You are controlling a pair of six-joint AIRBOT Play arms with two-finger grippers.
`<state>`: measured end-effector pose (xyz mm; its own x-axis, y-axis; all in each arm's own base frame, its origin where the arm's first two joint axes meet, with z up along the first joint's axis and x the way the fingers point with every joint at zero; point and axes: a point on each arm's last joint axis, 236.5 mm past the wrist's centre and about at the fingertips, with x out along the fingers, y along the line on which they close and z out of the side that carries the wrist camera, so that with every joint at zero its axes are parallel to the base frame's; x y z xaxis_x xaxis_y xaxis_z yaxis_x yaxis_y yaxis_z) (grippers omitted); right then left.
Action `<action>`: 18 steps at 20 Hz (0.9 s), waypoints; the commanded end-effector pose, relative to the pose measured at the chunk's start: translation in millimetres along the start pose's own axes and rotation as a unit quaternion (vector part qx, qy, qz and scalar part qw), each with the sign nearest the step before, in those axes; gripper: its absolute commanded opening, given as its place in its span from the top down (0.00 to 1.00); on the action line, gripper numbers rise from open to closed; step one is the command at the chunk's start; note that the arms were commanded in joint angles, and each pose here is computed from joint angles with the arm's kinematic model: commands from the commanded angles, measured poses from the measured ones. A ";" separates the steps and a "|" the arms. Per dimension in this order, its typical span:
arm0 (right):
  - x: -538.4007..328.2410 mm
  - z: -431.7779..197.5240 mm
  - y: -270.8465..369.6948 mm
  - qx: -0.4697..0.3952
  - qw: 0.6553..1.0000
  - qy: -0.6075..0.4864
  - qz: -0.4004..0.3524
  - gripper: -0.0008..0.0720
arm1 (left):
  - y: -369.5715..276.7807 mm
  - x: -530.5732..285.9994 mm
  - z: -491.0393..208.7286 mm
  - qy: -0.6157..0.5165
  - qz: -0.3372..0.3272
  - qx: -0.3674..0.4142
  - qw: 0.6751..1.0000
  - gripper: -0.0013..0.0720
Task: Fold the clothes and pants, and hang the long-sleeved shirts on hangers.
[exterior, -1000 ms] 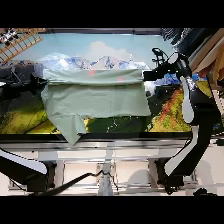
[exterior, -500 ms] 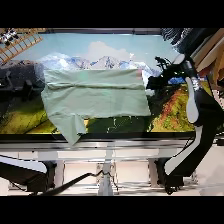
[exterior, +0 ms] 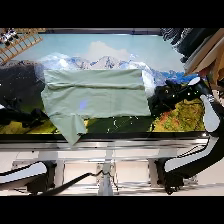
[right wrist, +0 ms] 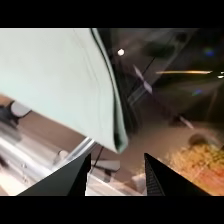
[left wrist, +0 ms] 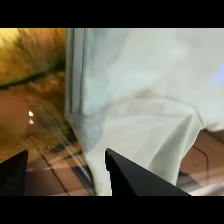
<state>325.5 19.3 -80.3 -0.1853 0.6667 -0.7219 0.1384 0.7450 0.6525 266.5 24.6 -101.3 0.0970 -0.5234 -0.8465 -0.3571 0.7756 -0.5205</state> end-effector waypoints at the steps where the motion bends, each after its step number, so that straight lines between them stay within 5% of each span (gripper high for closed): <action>1: 8.2 -11.9 -4.9 -0.014 1.000 0.002 0.017 0.44 | -3.3 25.2 -21.6 0.006 -0.009 0.015 1.000 0.27; 7: 22.1 -0.8 8.3 -0.036 0.999 -0.015 0.029 0.49 | -12.4 47.6 -22.9 0.003 0.013 0.049 0.999 0.37; 8: 27.3 -1.6 9.7 -0.043 0.999 -0.013 0.028 0.53 | -14.4 48.9 -23.9 0.005 0.013 0.053 0.998 0.45; 9: 31.9 -1.7 10.8 -0.047 0.999 -0.010 0.025 0.59 | -15.6 49.7 -24.7 0.007 0.013 0.058 0.998 0.66; 11: 35.3 0.6 15.5 -0.055 0.998 -0.013 0.027 0.90 | -18.0 49.6 -28.6 0.015 0.008 0.060 0.998 0.87; 12: 34.8 1.2 20.6 -0.054 0.998 -0.015 0.037 0.97 | -19.8 49.0 -33.6 0.025 0.002 0.071 0.997 0.97; 18: -1.9 -9.3 58.7 -0.091 0.994 -0.030 0.046 0.97 | -55.4 10.1 -31.6 0.040 -0.078 0.081 0.993 0.97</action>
<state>322.2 59.6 -64.8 -0.1416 0.7333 -0.6650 0.0050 0.6723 0.7402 245.6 -21.7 -114.7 0.0305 -0.5548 -0.8314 -0.1944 0.8126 -0.5494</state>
